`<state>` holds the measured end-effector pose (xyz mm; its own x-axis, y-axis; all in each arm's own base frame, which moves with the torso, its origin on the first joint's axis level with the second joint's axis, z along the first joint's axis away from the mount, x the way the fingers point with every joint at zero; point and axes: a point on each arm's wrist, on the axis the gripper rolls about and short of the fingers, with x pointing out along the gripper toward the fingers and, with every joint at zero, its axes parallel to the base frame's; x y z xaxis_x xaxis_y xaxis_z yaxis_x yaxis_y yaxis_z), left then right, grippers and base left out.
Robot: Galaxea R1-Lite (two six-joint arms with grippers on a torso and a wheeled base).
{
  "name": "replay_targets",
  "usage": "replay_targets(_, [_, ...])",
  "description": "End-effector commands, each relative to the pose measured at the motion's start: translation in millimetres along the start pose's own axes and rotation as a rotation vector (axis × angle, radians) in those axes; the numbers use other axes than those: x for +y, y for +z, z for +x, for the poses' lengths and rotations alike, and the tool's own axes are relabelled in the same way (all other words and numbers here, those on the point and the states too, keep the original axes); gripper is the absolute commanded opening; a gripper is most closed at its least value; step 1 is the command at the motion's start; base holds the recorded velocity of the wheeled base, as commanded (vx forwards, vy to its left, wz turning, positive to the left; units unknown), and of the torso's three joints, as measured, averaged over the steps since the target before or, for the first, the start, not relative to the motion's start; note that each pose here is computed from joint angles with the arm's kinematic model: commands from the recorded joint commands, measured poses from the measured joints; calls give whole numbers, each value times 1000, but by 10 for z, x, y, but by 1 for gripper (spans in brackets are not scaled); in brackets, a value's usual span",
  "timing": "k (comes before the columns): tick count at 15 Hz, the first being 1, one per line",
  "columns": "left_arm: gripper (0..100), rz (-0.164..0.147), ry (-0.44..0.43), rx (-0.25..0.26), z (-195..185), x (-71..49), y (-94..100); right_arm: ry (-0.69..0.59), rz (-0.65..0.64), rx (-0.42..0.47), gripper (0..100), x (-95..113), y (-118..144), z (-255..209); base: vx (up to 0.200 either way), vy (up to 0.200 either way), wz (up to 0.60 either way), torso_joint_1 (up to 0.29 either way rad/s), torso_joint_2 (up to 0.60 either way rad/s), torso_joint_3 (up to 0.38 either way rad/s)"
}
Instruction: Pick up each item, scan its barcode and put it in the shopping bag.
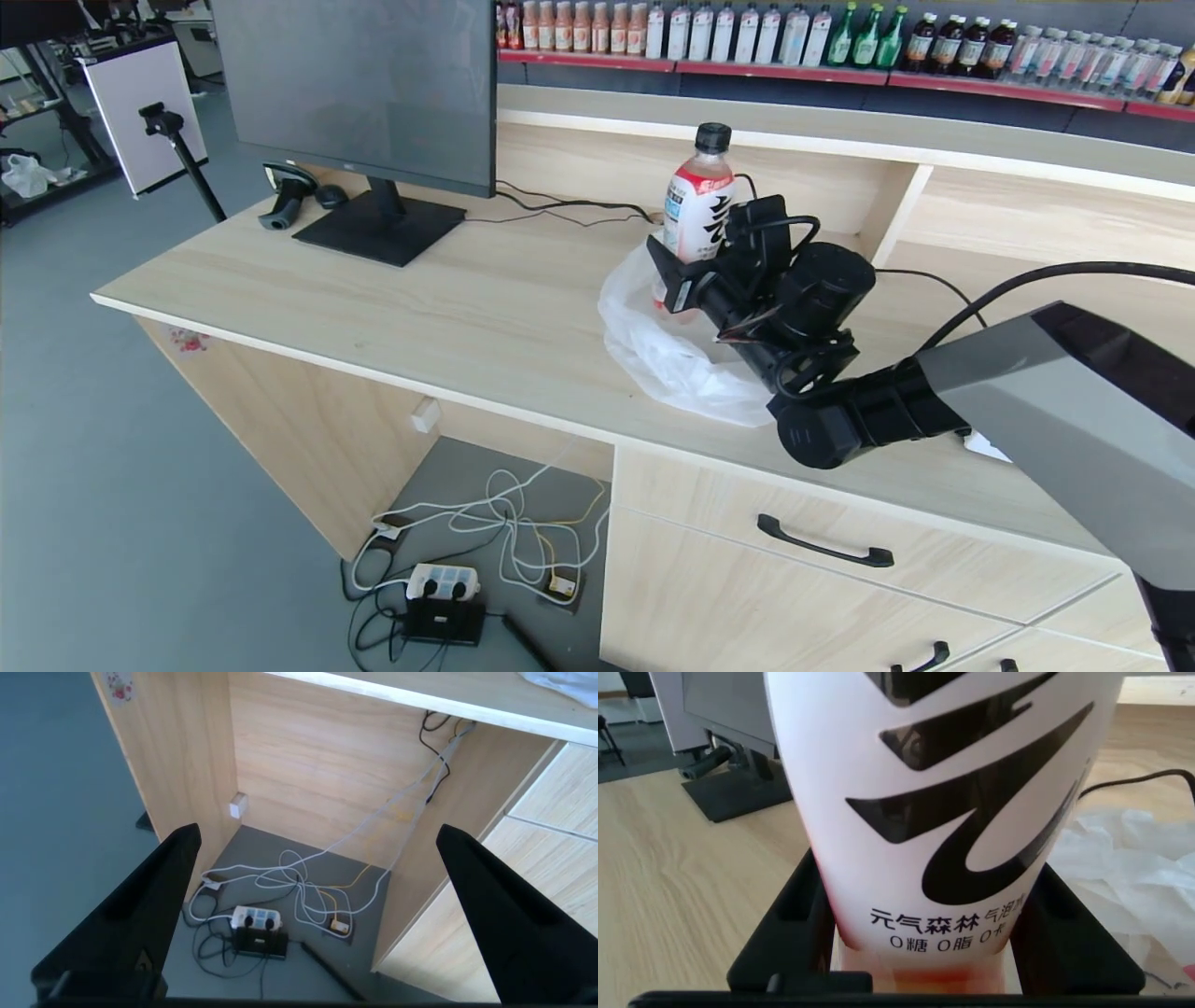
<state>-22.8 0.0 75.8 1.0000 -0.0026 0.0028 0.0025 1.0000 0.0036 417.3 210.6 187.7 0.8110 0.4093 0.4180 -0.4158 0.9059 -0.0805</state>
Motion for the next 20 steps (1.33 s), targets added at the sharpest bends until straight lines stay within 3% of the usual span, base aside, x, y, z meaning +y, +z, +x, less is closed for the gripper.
replay_targets(1, [100, -1, 1, 0, 0, 0, 0, -6, -7, 19, 0, -32, -111, -2, 0, 0, 0, 0, 0, 0])
replay_targets(17, [100, -2, 1, 1, 0, 0, -1, -4, -9, 61, 0, -16, -379, -44, 0, 0, 0, 0, 0, 0])
replay_targets(20, [100, -2, 3, 1, 0, 0, -1, -5, -7, 28, 0, -3, -442, -57, 0, 0, 0, 0, 0, 0])
